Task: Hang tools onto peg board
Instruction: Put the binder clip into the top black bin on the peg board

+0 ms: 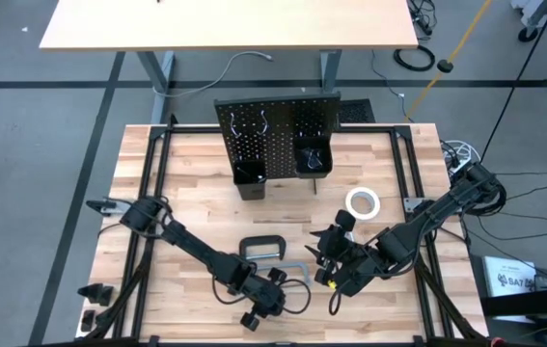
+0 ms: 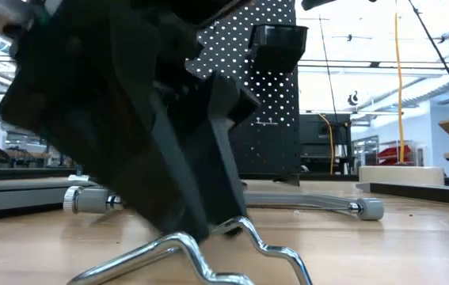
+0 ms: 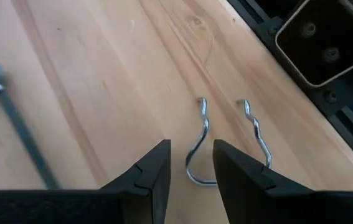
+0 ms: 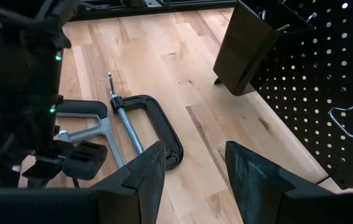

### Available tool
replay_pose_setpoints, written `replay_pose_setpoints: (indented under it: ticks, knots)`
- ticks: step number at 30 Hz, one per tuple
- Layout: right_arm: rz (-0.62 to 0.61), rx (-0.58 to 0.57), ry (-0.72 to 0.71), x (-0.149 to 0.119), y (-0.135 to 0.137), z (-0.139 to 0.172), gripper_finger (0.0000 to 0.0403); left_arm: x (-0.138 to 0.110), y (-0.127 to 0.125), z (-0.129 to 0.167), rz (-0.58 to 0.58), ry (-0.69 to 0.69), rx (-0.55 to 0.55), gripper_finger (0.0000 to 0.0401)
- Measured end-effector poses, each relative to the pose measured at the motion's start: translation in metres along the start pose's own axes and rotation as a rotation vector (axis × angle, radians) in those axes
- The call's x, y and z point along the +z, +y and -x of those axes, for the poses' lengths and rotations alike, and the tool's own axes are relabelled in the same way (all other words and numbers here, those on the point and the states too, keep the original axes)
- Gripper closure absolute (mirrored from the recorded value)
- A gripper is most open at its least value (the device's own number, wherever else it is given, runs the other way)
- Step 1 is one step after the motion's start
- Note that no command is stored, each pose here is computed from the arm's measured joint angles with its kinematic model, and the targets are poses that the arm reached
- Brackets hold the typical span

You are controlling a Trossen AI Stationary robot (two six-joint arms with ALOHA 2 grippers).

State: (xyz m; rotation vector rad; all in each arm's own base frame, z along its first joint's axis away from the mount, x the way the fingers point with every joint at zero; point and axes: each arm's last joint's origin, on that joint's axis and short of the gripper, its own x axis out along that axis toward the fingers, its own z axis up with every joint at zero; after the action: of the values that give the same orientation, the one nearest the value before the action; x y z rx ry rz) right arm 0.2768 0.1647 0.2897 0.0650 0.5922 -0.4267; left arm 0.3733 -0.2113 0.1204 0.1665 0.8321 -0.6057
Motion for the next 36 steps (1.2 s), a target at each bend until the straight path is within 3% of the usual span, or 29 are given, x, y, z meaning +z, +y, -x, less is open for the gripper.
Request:
replay_pose_setpoints:
  ticks: [10,17,26,36]
  knots:
    - [0.0,-0.003,-0.002,0.0,0.0,0.0,0.0243,-0.004,0.002,-0.014,-0.004,-0.038,-0.037,0.0288]
    - [0.001,-0.005,0.0,0.0,0.0,0.0,0.0243,-0.004,0.003,-0.014,-0.003,-0.037,-0.028,0.039]
    - [0.0,-0.005,0.0,0.0,0.0,0.0,0.0243,-0.002,0.002,-0.01,-0.01,-0.038,-0.015,0.0397]
    - [-0.005,0.0,0.005,0.0,0.0,0.0,0.0243,0.012,0.0,0.026,-0.031,-0.003,0.103,0.0398]
